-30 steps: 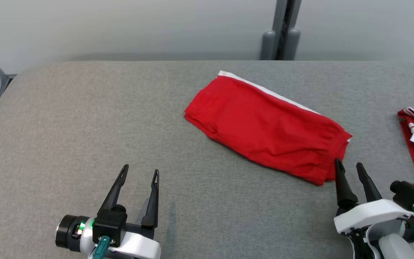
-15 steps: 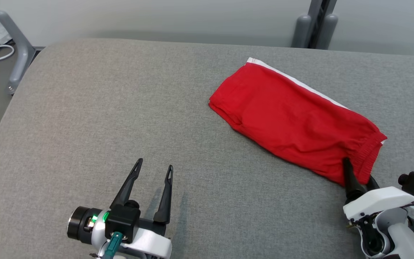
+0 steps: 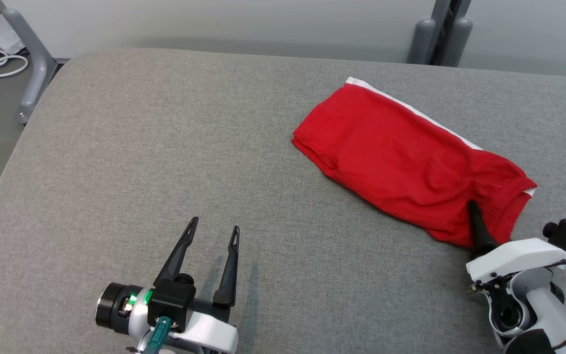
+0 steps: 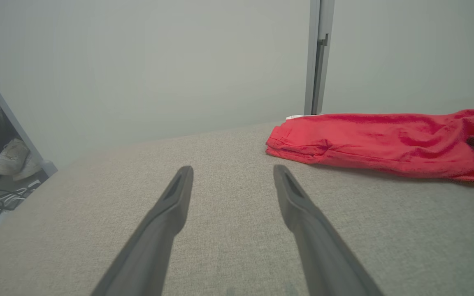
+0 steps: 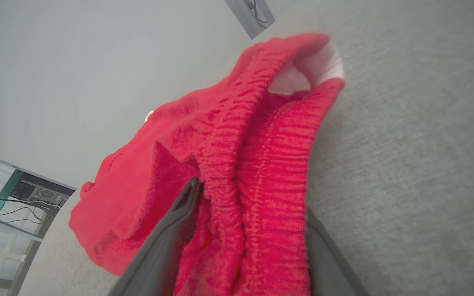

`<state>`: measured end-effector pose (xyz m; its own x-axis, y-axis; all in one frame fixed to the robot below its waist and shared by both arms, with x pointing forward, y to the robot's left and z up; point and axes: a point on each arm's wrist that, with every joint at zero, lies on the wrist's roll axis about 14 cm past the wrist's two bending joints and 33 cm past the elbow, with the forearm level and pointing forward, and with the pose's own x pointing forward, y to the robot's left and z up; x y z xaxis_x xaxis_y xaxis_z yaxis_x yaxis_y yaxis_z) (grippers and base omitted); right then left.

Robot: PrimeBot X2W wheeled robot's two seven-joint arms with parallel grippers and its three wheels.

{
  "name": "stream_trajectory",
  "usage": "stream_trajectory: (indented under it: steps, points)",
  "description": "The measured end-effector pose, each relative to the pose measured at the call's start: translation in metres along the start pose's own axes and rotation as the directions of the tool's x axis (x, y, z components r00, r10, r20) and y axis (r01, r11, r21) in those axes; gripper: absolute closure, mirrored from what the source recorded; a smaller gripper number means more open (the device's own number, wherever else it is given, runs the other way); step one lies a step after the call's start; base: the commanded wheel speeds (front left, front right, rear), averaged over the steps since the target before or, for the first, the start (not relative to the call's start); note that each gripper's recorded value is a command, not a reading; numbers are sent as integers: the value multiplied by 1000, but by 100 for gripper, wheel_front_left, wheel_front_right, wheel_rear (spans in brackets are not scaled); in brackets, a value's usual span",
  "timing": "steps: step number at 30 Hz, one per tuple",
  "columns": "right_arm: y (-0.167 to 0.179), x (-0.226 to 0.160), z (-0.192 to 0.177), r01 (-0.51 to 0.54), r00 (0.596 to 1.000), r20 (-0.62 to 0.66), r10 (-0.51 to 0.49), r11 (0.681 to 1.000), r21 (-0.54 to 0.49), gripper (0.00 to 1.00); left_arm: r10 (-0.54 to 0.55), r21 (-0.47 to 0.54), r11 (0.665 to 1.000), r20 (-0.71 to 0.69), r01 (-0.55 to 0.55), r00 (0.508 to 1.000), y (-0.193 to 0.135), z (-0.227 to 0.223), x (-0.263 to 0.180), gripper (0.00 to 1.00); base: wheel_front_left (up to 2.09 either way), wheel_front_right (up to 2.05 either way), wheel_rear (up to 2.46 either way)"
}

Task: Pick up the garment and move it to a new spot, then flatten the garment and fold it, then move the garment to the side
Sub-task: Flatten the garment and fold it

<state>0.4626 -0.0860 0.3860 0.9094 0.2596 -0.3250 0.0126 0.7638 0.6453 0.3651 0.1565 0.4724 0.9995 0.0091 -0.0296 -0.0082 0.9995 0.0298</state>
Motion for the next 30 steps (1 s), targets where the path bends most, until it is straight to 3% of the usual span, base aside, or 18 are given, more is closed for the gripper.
stream_trajectory:
  steps: [9,14,19,23,25,28,30]
  points:
    - [-1,-6,6,-18,1000,21,19,999,-29,100,-17,-6,1000,6,17,1000,-6,2,4,0,0,0,0]
    - [-18,-4,16,-17,1000,-13,15,982,-188,100,-23,-9,1000,8,24,1000,-8,2,6,0,0,0,0]
    - [-33,7,38,-31,999,-51,12,923,-384,100,-24,-14,1000,0,24,1000,-9,0,9,0,0,0,0]
    - [-40,18,59,-51,997,-82,9,851,-523,100,-20,-13,1000,-8,20,1000,-8,-3,11,0,0,0,0]
    - [-47,24,70,-43,996,-90,-10,824,-564,100,-12,-13,1000,-17,12,1000,-6,-5,10,0,0,0,0]
    - [-56,32,84,-17,994,-97,-47,815,-580,100,2,-12,1000,-23,-3,1000,-2,-7,12,0,0,0,0]
    - [-60,37,93,-23,992,-111,-63,770,-638,100,7,-11,1000,-26,-8,1000,0,-8,13,0,0,0,0]
